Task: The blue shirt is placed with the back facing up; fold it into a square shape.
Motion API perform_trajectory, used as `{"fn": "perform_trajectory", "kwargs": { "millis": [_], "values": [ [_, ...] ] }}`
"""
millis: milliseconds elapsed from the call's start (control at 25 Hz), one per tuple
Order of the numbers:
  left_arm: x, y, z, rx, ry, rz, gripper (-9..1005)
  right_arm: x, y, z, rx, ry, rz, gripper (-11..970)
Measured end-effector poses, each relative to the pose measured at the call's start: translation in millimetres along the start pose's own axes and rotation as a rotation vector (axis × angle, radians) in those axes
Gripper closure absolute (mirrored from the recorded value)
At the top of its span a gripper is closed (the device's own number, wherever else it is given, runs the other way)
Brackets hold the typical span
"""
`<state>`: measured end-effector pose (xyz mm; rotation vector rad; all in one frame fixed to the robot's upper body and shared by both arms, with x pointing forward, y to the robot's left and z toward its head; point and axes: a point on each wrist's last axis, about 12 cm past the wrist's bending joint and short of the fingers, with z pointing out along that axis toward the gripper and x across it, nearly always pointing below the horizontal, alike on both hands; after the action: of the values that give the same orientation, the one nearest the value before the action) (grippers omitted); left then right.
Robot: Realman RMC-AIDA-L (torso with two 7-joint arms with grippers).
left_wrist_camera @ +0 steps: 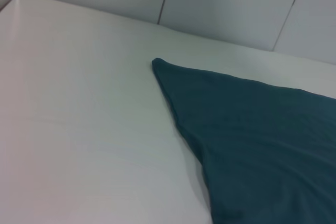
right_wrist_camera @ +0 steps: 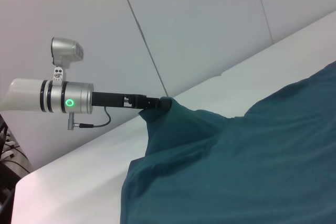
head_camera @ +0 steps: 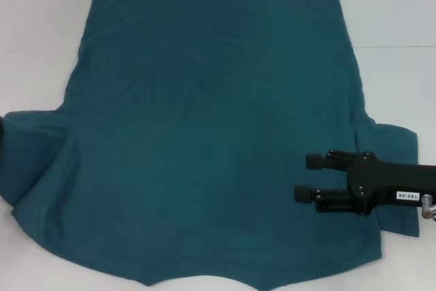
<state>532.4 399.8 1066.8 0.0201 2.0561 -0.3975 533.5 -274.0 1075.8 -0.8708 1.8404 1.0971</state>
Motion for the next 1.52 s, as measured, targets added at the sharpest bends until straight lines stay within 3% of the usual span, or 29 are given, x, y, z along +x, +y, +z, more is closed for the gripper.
{"fn": "perform_trajectory", "kwargs": {
  "millis": [1000, 1320, 1520],
  "values": [
    [-19, -3.3, 13, -0.033, -0.007, 0.067, 994, 0, -0.6, 0, 0.006, -0.006, 0.003, 67],
    [-13, -8.9, 13, 0.000, 0.005, 0.055, 993, 0, 0.0, 1, 0.004, -0.007, 0.004, 68],
    [-7, -18.7, 9, 0.100, 0.026, 0.001, 994, 0, 0.4, 1, 0.003, -0.008, 0.005, 68]
  ]
}}
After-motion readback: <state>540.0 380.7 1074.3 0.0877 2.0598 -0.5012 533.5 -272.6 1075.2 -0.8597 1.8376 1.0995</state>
